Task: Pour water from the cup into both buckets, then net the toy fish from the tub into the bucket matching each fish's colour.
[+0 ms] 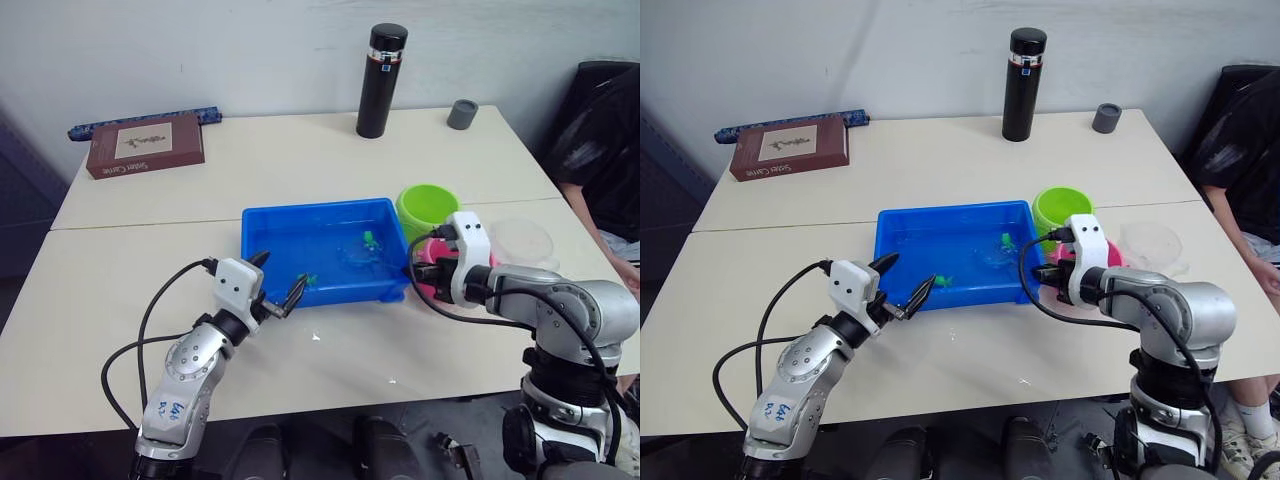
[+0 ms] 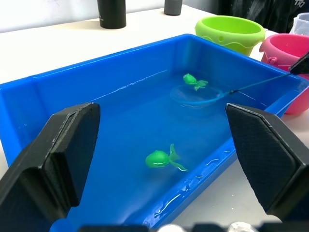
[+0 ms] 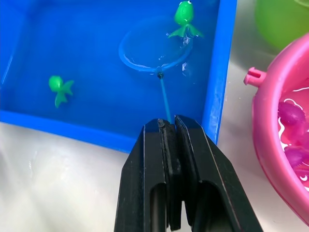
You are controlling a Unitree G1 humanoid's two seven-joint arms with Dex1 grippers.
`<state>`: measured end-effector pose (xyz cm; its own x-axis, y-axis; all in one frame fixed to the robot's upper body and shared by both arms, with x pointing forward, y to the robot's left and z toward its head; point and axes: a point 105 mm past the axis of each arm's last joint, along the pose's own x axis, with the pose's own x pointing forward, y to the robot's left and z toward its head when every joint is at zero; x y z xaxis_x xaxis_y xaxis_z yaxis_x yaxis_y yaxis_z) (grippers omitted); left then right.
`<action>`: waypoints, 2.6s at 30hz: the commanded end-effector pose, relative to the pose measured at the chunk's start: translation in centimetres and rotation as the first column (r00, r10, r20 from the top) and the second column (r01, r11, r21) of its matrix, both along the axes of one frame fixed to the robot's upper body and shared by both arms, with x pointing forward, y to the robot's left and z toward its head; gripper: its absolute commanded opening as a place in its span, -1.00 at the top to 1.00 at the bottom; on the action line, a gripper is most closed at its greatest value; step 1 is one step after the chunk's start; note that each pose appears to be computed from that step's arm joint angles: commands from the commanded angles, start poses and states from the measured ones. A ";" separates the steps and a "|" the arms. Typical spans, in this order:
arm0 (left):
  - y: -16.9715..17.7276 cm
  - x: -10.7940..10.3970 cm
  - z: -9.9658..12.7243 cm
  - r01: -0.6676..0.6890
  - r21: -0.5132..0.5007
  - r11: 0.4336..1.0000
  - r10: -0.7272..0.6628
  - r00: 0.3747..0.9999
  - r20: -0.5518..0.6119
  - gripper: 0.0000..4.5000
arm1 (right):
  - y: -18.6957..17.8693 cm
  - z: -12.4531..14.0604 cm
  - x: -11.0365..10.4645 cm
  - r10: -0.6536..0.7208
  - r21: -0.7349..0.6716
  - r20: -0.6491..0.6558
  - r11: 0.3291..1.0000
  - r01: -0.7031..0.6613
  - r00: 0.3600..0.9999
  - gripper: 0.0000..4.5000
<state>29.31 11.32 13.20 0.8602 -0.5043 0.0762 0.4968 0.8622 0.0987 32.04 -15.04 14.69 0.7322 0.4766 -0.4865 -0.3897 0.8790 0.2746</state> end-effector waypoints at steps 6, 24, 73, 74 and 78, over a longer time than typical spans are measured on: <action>-0.4 -0.3 1.3 0.015 -0.010 1.000 -0.015 0.999 0.052 -0.98 | -0.5 1.2 0.5 -0.036 -0.005 0.035 0.999 0.036 0.999 1.00; -0.5 -0.4 0.9 0.019 -0.012 1.000 -0.018 0.999 0.050 -0.98 | -0.3 0.8 1.3 -0.101 0.053 0.005 0.994 0.101 0.995 1.00; -1.0 -0.4 0.4 0.033 -0.022 0.999 -0.032 0.999 0.041 -0.98 | 1.2 2.4 0.8 -0.046 0.039 0.087 0.998 0.043 0.995 1.00; -1.0 -0.4 0.4 0.032 -0.022 0.999 -0.032 0.999 0.041 -0.98 | 1.3 2.4 0.8 -0.042 0.045 0.083 0.998 0.038 0.996 1.00; -1.0 -0.4 0.4 0.032 -0.023 0.999 -0.031 0.999 0.040 -0.98 | 1.5 2.0 0.6 -0.025 0.055 0.065 0.998 0.021 0.998 1.00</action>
<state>29.20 10.59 12.93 0.8474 -0.5234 0.0895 0.5174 0.8518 0.0825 32.78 -13.51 16.01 0.7665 0.4691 -0.4386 -0.3732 0.8812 0.2903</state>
